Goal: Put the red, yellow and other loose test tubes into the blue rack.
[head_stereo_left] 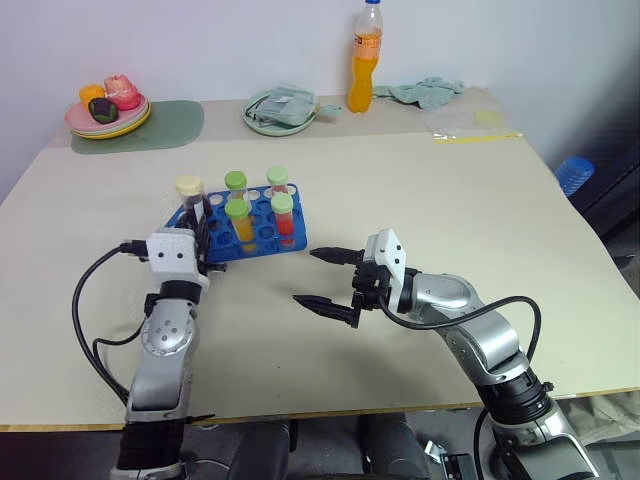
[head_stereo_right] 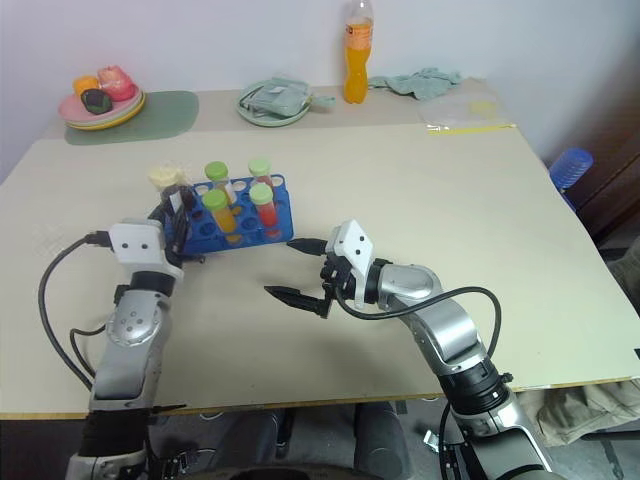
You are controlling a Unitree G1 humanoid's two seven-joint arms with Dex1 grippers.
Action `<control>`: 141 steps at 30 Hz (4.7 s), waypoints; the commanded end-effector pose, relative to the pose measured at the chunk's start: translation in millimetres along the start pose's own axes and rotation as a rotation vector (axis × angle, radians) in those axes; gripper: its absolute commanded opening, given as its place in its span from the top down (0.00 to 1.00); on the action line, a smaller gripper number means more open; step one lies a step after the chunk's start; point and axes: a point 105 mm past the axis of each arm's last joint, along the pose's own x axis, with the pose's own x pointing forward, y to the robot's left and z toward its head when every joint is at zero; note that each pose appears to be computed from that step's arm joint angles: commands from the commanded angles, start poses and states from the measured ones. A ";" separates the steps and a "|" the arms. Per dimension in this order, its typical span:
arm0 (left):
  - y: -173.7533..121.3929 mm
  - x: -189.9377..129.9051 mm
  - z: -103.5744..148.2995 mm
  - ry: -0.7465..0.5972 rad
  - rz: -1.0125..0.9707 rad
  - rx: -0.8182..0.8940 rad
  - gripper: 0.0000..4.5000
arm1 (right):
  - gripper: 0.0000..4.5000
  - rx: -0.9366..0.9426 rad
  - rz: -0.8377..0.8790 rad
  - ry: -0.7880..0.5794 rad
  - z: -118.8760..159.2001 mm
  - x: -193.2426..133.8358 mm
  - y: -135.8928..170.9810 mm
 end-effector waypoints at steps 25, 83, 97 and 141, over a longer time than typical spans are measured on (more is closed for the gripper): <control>-1.3 -3.6 5.8 -0.085 0.008 -0.050 0.01 | 0.00 -0.029 0.007 -0.043 13.6 -0.9 4.0; -3.9 24.6 16.9 0.268 -0.213 0.030 0.81 | 0.00 0.013 0.013 -0.052 13.6 3.0 7.7; 5.5 7.9 19.3 0.081 -0.112 -0.048 0.81 | 0.00 0.019 0.012 -0.057 13.3 3.3 7.0; -3.5 4.4 -8.6 0.072 -0.092 -0.114 0.81 | 0.00 0.018 0.016 -0.058 15.0 3.9 4.6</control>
